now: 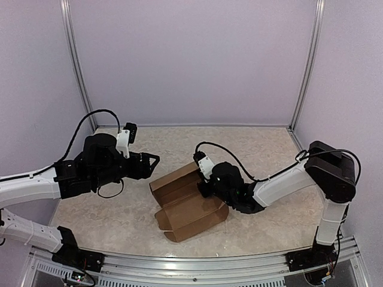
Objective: Fold the paper box
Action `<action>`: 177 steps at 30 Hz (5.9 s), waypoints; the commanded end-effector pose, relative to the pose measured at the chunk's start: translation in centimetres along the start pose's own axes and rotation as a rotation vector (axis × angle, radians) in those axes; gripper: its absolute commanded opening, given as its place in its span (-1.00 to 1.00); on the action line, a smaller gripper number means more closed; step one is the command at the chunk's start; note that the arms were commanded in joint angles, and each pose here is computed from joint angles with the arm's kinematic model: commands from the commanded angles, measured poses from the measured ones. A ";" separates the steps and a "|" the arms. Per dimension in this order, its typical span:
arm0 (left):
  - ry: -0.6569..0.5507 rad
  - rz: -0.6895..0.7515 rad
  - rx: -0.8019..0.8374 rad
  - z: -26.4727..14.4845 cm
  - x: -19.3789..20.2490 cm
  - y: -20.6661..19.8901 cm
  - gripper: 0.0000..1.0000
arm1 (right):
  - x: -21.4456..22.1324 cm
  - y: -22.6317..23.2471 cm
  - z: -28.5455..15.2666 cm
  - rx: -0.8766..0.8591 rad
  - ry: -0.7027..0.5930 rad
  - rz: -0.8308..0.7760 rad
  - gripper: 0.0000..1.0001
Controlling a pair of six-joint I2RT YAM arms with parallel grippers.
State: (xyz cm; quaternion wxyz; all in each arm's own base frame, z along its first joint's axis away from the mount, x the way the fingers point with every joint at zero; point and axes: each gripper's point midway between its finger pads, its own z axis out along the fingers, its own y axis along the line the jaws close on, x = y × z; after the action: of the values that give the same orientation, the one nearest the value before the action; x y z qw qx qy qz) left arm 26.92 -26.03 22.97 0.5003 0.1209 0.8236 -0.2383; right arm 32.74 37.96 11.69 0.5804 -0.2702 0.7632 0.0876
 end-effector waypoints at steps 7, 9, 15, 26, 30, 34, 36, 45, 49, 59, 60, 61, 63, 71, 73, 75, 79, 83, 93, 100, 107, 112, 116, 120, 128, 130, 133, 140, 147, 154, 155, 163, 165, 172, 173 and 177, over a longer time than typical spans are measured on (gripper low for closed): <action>0.011 0.010 0.191 2.0 0.4 -2.8 0.29 | -0.1 5.6 -0.7 -0.350 -0.240 -0.025 -1.00; 0.031 0.006 0.231 2.9 0.8 -3.7 0.14 | 0.5 6.0 -0.6 -0.385 -0.236 -0.010 -1.00; 0.069 -0.011 0.325 4.7 1.7 -5.8 -0.67 | 1.6 6.5 0.0 -0.418 -0.218 0.042 -1.00; 0.134 -0.033 0.395 7.7 3.9 -8.2 -1.00 | 3.7 6.7 0.9 -0.420 -0.173 0.079 -1.00; 0.166 -0.041 0.397 8.7 5.3 -8.5 -1.00 | 4.3 6.7 1.2 -0.413 -0.160 0.087 -1.00; 0.197 -0.051 0.397 9.6 6.6 -8.6 -1.00 | 4.6 6.7 1.2 -0.411 -0.155 0.090 -1.00; 0.210 -0.054 0.395 10.0 7.3 -8.6 -1.00 | 4.7 6.6 1.3 -0.406 -0.156 0.092 -1.00; 0.255 -0.054 0.382 11.2 9.4 -8.5 -1.00 | 4.7 6.6 0.9 -0.413 -0.166 0.101 -0.99; 0.274 -0.048 0.372 11.6 10.3 -8.4 -1.00 | 5.0 6.7 0.9 -0.419 -0.156 0.100 -0.92; 0.297 -0.047 0.356 12.1 11.6 -8.4 -1.00 | 5.6 6.4 0.6 -0.409 -0.127 0.084 -0.41; 0.297 -0.046 0.356 12.1 11.6 -8.4 -1.00 | 5.6 6.3 0.6 -0.408 -0.126 0.085 -0.41; 0.296 -0.046 0.356 12.1 11.6 -8.5 -1.00 | 5.5 6.4 0.5 -0.410 -0.126 0.085 -0.41; 0.297 -0.044 0.354 12.1 11.6 -8.4 -1.00 | 5.6 6.3 0.3 -0.409 -0.121 0.084 -0.41; 0.291 -0.035 0.347 12.0 11.2 -8.2 -1.00 | 5.5 5.8 0.1 -0.378 -0.125 0.075 -0.61; 0.291 -0.034 0.349 11.9 11.2 -8.2 -1.00 | 5.4 5.8 0.2 -0.369 -0.128 0.075 -0.90; 0.291 -0.034 0.349 11.9 11.1 -8.3 -1.00 | 5.2 6.0 0.3 -0.366 -0.134 0.076 -1.00; 0.292 -0.033 0.347 11.9 11.1 -8.2 -1.00 | 4.7 6.4 0.3 -0.343 -0.157 0.065 -1.00; 0.294 -0.032 0.345 11.9 11.1 -8.2 -1.00 | 4.6 6.9 0.4 -0.339 -0.157 0.054 -1.00; 0.295 -0.033 0.346 12.0 11.1 -8.2 -1.00 | 3.4 6.4 0.0 -0.320 -0.190 0.063 -0.64; 0.296 -0.034 0.341 12.0 11.1 -8.0 -1.00 | 2.8 6.3 0.1 -0.306 -0.210 0.065 -0.66; 0.304 -0.035 0.339 12.0 11.4 -8.0 -1.00 | 2.4 6.4 0.0 -0.310 -0.229 0.073 -0.76; 0.303 -0.036 0.341 12.1 11.4 -8.1 -1.00 | 2.5 6.5 -0.1 -0.317 -0.231 0.064 -1.00; 0.305 -0.034 0.340 12.1 11.4 -8.0 -1.00 | 2.6 6.7 -0.2 -0.321 -0.227 0.061 -1.00; 0.306 -0.034 0.338 12.1 11.5 -8.0 -1.00 | 2.8 6.5 -0.4 -0.314 -0.225 0.056 -0.55; 0.300 -0.036 0.324 12.1 11.3 -7.5 -1.00 | 3.2 5.8 -1.7 -0.315 -0.201 0.010 0.09; 0.299 -0.036 0.322 12.1 11.2 -7.4 -1.00 | 3.0 5.6 -2.3 -0.321 -0.195 0.007 0.17; 0.295 -0.035 0.320 12.1 11.0 -7.3 -1.00 | 3.4 5.1 -3.1 -0.318 -0.189 -0.030 0.27; 0.293 -0.032 0.318 12.2 10.7 -7.0 -1.00 | 4.1 3.6 -4.6 -0.285 -0.167 -0.076 0.46; 0.285 -0.034 0.319 12.1 10.4 -7.0 -1.00 | 4.3 1.5 -6.1 -0.222 -0.158 -0.097 0.56; 0.272 -0.031 0.319 11.6 10.0 -7.0 -1.00 | 4.7 -0.1 -8.8 -0.235 -0.070 -0.050 0.61; 0.267 -0.031 0.320 11.5 9.7 -7.0 -1.00 | 5.0 -0.4 -9.1 -0.232 -0.048 -0.012 0.63; 0.219 -0.030 0.334 10.4 7.5 -7.5 -1.00 | 5.7 -3.8 -11.0 -0.184 0.161 0.204 0.99; 0.206 -0.022 0.330 10.1 6.7 -7.5 -0.98 | 5.8 -4.1 -11.9 -0.190 0.161 0.250 0.99; 0.190 0.020 0.228 8.3 5.0 -5.8 -0.07 | 5.6 -3.2 -15.1 -0.309 0.214 0.399 0.98; 0.177 0.028 0.201 7.9 4.5 -5.3 0.06 | 5.9 -2.9 -15.5 -0.322 0.236 0.454 0.96; 0.170 0.038 0.111 6.7 4.1 -3.2 0.35 | 6.9 -1.8 -16.9 -0.376 0.325 0.627 0.81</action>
State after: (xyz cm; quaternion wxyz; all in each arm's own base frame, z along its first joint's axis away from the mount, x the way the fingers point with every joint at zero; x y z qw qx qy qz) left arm 28.15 -35.16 17.53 0.4143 0.2013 0.8287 -0.3180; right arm 21.08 27.31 14.11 0.4462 -0.1886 0.8165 0.3141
